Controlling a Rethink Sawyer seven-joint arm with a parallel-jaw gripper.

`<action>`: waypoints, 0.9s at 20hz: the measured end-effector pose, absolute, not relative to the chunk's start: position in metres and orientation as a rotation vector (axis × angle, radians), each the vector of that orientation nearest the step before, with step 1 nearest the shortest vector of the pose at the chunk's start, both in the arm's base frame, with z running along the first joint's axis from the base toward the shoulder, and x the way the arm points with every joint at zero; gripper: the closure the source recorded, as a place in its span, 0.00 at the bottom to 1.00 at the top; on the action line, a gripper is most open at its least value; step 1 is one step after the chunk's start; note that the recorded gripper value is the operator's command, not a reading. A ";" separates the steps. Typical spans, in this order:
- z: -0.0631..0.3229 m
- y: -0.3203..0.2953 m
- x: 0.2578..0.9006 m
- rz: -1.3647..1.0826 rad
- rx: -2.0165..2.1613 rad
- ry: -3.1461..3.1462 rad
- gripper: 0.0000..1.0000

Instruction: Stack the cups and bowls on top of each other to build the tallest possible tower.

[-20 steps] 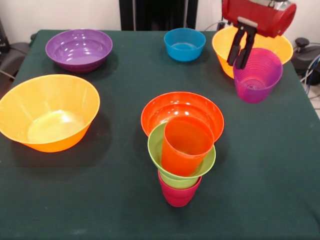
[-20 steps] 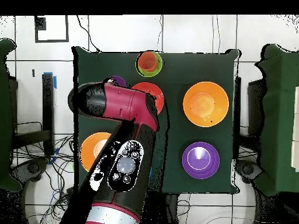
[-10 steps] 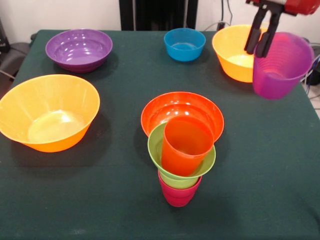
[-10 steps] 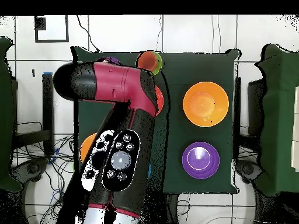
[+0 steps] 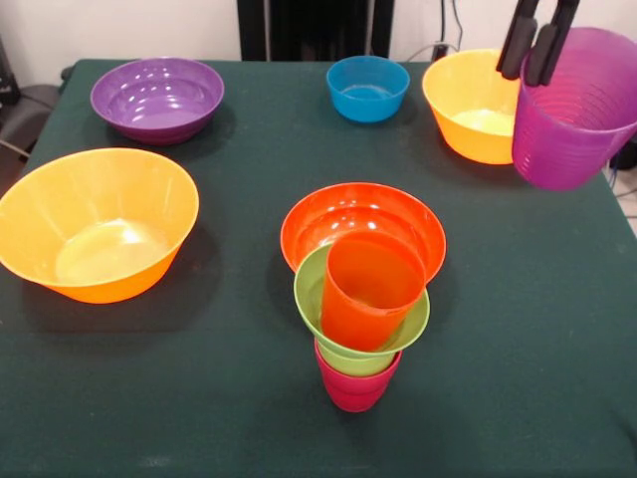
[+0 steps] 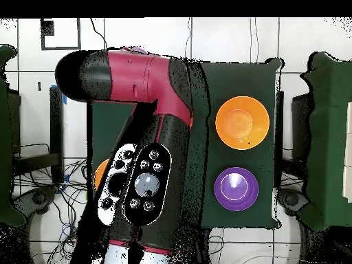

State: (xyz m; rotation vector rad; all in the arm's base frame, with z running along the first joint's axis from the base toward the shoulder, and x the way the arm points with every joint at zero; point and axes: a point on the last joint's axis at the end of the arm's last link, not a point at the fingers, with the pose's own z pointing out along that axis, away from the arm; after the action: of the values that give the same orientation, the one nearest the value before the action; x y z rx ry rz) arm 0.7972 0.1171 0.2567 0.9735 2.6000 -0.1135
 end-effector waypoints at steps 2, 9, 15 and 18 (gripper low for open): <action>0.266 0.108 0.804 -0.123 0.973 2.589 1.00; 0.277 0.089 0.814 -0.148 0.967 2.561 1.00; 0.278 0.077 0.817 -0.179 0.952 2.549 1.00; 0.277 0.073 0.818 -0.193 0.944 2.546 1.00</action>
State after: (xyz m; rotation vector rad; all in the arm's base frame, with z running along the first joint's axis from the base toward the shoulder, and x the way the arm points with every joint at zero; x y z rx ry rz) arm 0.8180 0.0732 0.2770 0.9443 2.5462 -0.1928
